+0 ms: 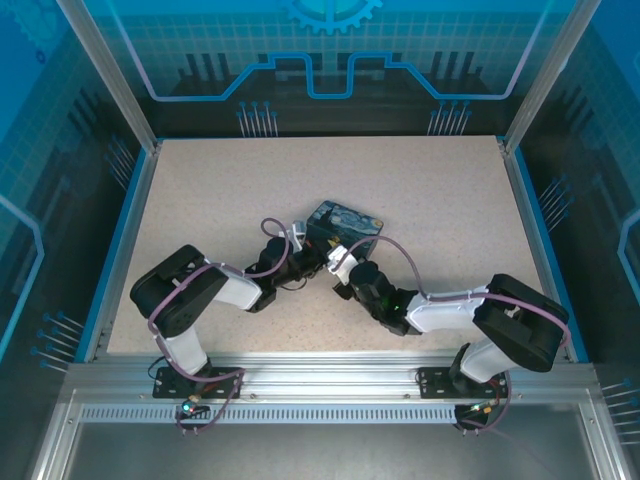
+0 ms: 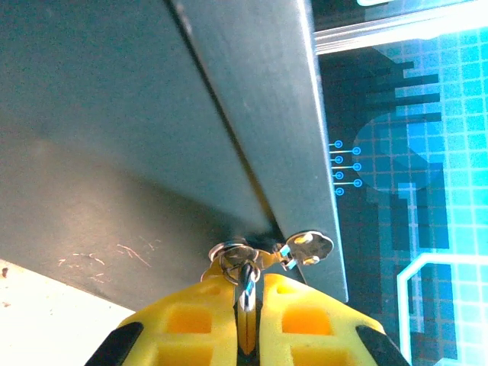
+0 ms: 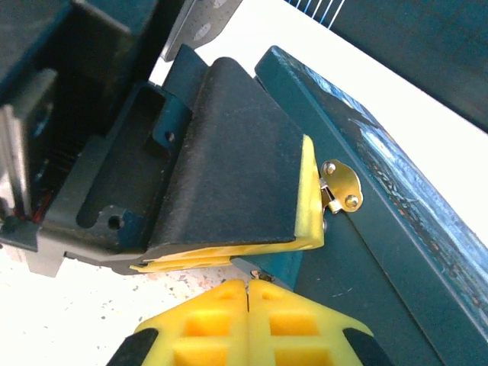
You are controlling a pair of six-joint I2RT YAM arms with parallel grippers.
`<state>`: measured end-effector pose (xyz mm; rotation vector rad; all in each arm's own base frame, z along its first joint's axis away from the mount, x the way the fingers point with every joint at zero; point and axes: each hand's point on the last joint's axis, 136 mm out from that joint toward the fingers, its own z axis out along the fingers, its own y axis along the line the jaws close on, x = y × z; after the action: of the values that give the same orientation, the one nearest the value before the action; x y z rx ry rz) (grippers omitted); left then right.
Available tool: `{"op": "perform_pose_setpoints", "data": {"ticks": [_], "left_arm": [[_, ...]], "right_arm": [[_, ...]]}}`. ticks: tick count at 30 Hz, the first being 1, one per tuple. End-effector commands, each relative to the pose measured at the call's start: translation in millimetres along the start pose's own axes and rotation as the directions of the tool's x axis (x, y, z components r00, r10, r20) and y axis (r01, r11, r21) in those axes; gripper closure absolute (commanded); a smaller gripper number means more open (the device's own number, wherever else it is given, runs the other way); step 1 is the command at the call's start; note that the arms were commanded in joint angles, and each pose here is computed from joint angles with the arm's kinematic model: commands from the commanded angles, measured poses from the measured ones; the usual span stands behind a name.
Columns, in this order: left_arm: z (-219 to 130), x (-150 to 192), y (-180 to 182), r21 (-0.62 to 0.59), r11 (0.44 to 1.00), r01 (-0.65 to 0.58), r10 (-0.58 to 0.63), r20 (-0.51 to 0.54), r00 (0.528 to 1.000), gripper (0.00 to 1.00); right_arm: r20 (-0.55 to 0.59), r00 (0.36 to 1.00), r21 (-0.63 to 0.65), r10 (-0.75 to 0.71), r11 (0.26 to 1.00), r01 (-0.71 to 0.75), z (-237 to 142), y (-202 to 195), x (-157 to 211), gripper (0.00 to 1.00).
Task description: Unlock the padlock with the key
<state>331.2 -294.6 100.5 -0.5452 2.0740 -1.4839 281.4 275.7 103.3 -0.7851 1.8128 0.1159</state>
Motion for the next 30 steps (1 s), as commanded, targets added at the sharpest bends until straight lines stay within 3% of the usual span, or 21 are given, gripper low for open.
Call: {"op": "perform_pose_setpoints", "data": {"ticks": [1,6,9,19,23,30], "left_arm": [[0,9,-2,0.018,1.0,-0.009,0.01,-0.029,1.0,0.99],[-2,7,-4,0.011,1.0,-0.02,0.021,-0.021,1.0,0.99],[-4,6,-6,0.003,0.999,-0.031,0.032,-0.016,0.999,0.99],[-5,5,2,-0.016,0.999,-0.041,0.041,-0.012,0.999,0.99],[-5,8,11,-0.042,0.997,-0.063,0.062,-0.023,0.998,0.99],[-8,17,38,-0.124,0.984,-0.128,0.121,-0.062,0.991,0.98]], "right_arm": [[-0.02,0.993,0.086,0.115,0.99,-0.113,2,-25,20,1.0],[-0.005,0.993,0.049,0.114,0.992,-0.114,0,-21,21,1.0],[0.01,0.997,0.022,0.082,0.996,-0.082,-3,-18,18,0.94],[0.087,0.994,-0.05,0.066,0.997,-0.062,-22,-12,0,0.61],[0.088,0.994,-0.057,0.071,0.996,-0.066,-36,-20,-8,0.54],[0.077,0.969,-0.017,0.236,0.972,-0.235,-57,-58,-23,0.45]]}}
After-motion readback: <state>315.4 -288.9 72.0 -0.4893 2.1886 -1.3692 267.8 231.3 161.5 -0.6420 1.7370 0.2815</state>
